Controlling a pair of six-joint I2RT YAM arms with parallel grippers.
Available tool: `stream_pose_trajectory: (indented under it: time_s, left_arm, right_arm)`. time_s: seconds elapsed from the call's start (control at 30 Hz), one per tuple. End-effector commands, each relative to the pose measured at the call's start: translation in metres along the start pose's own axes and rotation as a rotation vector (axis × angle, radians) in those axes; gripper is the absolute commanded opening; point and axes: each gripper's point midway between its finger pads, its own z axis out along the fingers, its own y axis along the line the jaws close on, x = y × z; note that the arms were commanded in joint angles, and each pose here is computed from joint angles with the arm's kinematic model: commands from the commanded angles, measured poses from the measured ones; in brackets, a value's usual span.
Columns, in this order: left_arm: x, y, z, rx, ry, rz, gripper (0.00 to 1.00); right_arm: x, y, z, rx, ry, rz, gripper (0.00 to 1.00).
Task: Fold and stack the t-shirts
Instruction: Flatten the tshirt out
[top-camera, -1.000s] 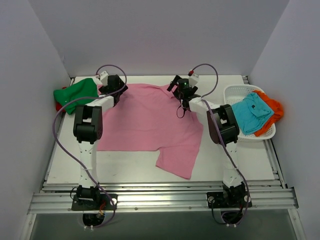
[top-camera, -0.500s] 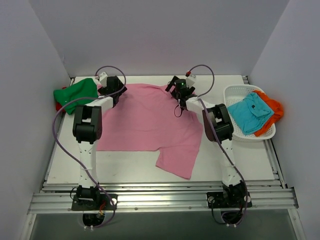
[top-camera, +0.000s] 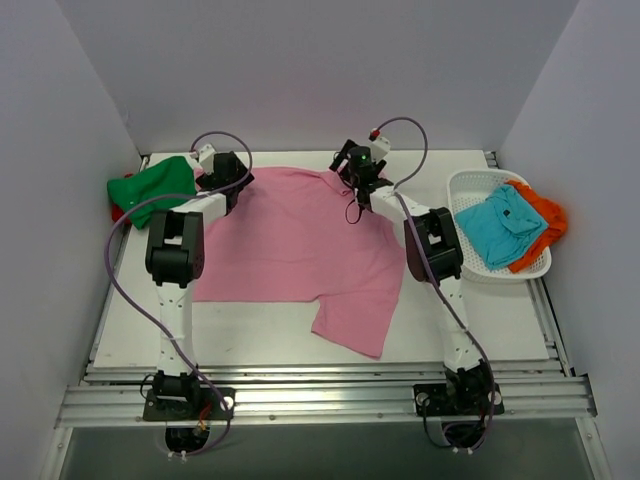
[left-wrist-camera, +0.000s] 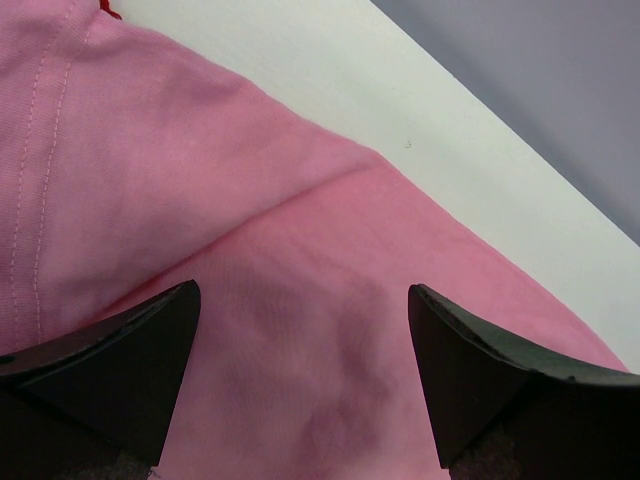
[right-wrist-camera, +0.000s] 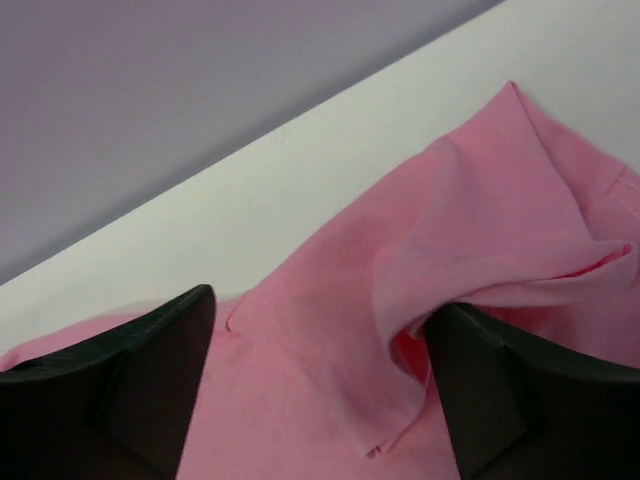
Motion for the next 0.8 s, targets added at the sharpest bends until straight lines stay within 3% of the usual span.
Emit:
stream_pose_trajectory:
  time_s: [0.0,0.03,0.13,0.2,0.3,0.5,0.77]
  left_arm:
    - [-0.024,-0.014,-0.006,0.035,-0.062,-0.005,0.94]
    - [-0.024,-0.015,-0.007,0.035,-0.062,-0.005,0.94]
    - [-0.023,-0.014,-0.006,0.035,-0.06,-0.003,0.94]
    - [-0.023,-0.014,-0.006,0.034,-0.061,-0.003,0.94]
    - [-0.024,-0.014,-0.007,0.036,-0.061,-0.004,0.94]
    - [-0.024,-0.016,-0.007,0.042,-0.062,-0.003,0.94]
    - [-0.023,-0.015,-0.007,0.043,-0.063,0.002,0.94]
  right_arm:
    - [-0.018,0.006,0.01,-0.005,-0.047,-0.011,0.74]
    - [-0.018,0.007,0.012,-0.006,-0.046,-0.012,0.56]
    - [-0.02,0.01,0.018,-0.016,-0.048,-0.016,0.23]
    - [-0.02,0.009,0.022,-0.019,-0.047,-0.011,0.09]
    - [-0.019,0.009,0.025,-0.024,-0.048,-0.007,0.0]
    - [-0.022,0.013,0.038,-0.034,-0.064,-0.009,0.0]
    - [-0.065,0.033,0.056,-0.11,-0.203,0.042,0.0]
